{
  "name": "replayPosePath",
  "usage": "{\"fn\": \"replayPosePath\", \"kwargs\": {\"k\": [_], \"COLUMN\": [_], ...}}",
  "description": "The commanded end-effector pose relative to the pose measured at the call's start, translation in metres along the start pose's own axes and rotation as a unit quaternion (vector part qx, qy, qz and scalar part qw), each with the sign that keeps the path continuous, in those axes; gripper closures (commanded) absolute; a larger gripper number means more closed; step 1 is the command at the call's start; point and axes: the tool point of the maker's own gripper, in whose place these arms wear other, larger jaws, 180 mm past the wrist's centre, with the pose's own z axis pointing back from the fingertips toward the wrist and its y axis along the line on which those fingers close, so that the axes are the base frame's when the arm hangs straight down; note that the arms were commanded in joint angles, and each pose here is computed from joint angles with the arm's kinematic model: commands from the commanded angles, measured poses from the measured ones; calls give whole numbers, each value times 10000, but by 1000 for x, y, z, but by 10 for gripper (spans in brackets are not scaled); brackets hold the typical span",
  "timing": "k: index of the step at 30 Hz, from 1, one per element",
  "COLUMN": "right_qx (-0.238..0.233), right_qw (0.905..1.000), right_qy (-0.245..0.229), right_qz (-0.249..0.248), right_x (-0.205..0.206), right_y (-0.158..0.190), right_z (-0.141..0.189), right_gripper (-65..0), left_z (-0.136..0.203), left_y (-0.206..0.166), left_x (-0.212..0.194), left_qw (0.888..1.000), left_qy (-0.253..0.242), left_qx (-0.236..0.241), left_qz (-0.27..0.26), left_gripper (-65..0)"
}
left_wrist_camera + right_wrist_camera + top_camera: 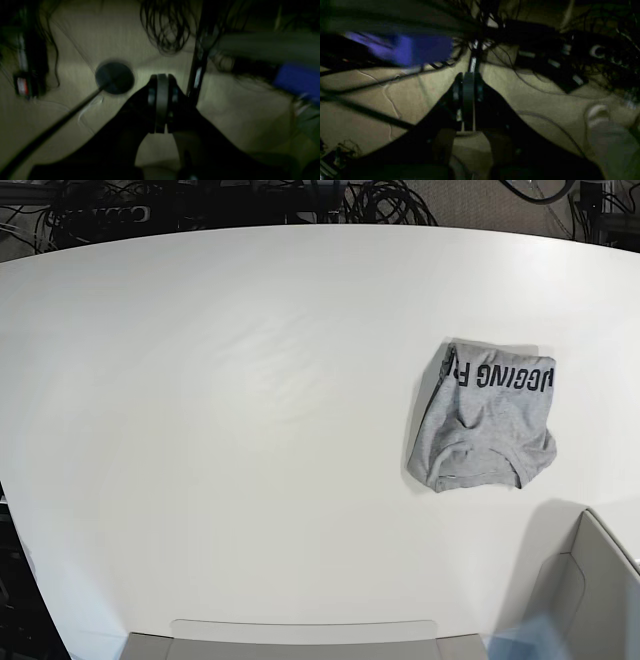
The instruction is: Fold the T-shirt properly
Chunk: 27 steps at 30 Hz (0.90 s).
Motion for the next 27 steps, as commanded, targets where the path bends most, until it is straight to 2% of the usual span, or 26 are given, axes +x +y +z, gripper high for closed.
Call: {"fn": "replayPosePath", "kwargs": {"k": [1, 7, 12, 14, 17, 20, 23, 25, 27], "right_qx": [-16, -285, -460, -515, -658, -870, -1162, -1435, -1622], "right_qw": [10000, 9982, 9955, 9937, 9915, 9884, 9804, 9745, 9732], "right_qy": [32, 503, 745, 904, 995, 1035, 1310, 1400, 1246], "right_qz": [-6, -133, -361, -410, -519, -694, -904, -1003, -1053], "right_x": [-7, -37, -46, -53, -59, -71, -84, -88, -81], "right_y": [-3, -36, -54, -60, -76, -96, -122, -147, -161], "right_z": [-1, -40, -73, -85, -105, -122, -133, -131, -130], "right_gripper": [0, 0, 0, 0, 0, 0, 0, 0, 0], "left_z": [-5, -52, -89, -100, -110, -116, -138, -146, -148], "left_y": [-2, 0, 6, 1, -19, -23, -44, -58, -67], "left_x": [0, -36, -59, -58, -62, -58, -3, 14, 17], "left_qw": [10000, 9989, 9949, 9939, 9901, 9888, 9929, 9925, 9918], "left_qy": [-61, 442, 974, 1057, 1208, 1195, 541, 387, 366], "left_qx": [-76, -123, -13, -224, -687, -711, -882, -984, -1047], "left_qz": [-9, -136, -253, -223, 194, 541, 592, 612, 631], "left_gripper": [0, 0, 0, 0, 0, 0, 0, 0, 0]}}
